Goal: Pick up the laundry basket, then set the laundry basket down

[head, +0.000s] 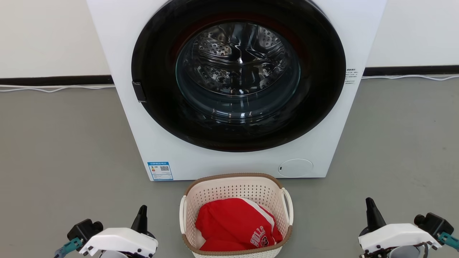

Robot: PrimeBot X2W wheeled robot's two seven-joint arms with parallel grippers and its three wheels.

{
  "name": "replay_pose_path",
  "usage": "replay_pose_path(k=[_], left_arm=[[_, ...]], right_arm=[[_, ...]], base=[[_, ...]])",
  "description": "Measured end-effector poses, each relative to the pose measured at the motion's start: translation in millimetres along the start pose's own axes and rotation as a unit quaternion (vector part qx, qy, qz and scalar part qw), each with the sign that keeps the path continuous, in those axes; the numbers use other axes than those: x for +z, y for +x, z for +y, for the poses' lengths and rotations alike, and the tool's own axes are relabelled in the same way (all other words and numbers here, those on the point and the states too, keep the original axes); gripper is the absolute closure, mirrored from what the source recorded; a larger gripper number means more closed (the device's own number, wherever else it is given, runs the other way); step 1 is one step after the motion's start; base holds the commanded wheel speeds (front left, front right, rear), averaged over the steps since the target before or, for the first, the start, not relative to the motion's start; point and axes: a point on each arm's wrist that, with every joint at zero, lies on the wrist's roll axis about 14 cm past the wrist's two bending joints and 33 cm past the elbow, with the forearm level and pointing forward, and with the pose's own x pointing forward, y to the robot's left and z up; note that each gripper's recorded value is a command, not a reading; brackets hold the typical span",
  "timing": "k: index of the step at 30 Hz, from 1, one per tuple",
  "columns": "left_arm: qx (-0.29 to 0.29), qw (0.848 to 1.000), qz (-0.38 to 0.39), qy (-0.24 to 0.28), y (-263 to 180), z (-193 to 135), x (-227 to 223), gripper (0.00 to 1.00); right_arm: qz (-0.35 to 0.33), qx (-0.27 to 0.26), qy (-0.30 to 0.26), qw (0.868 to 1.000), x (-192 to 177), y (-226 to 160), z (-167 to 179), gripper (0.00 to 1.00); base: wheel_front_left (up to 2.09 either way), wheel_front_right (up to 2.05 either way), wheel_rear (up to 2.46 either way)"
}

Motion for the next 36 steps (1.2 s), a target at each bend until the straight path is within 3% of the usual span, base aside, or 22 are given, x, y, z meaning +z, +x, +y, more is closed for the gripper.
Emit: replay_pose_path(k=[17,36], left_arm=[[-0.015,0.996,-0.001,-0.089,2,-6,10,1.00],[-0.044,0.981,-0.006,-0.189,1,-14,23,1.00]], right_arm=[[-0.007,0.014,0.101,0.995,10,5,11,1.00],[-0.012,0.034,0.217,0.976,20,5,20,1.00]], base=[[0.00,0.00,0.00],[0.00,0.00,0.00]])
